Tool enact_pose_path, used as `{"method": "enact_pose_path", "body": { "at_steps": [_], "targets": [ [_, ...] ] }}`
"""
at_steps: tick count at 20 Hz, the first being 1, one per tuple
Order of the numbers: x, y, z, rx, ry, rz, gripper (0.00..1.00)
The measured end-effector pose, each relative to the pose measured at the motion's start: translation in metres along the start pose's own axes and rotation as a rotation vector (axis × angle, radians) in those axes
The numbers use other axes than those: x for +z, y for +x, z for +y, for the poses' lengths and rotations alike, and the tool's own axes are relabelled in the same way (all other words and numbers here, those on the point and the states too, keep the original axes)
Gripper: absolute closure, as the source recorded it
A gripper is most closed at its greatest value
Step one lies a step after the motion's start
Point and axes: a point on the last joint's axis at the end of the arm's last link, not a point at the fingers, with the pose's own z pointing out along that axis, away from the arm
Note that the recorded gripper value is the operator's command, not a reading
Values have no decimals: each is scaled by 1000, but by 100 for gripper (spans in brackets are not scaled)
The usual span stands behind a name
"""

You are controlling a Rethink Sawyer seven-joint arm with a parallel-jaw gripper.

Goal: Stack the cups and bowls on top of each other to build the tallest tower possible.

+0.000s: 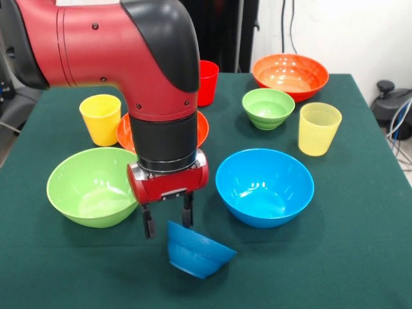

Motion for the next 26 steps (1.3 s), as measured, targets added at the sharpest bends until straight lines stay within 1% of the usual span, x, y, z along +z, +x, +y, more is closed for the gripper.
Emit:
{"method": "enact_pose_path", "body": {
  "at_steps": [3, 7, 11, 15, 18, 26],
  "targets": [
    [4, 1, 2, -1, 1, -2, 0],
    [17, 6, 10, -14, 6, 22, 0],
    [32, 12, 28, -47, 15, 56, 0],
    [41, 17, 38, -64, 16, 76, 0],
    [44, 20, 40, -68, 19, 84, 0],
    [45, 20, 39, -68, 21, 81, 0]
  ]
}}
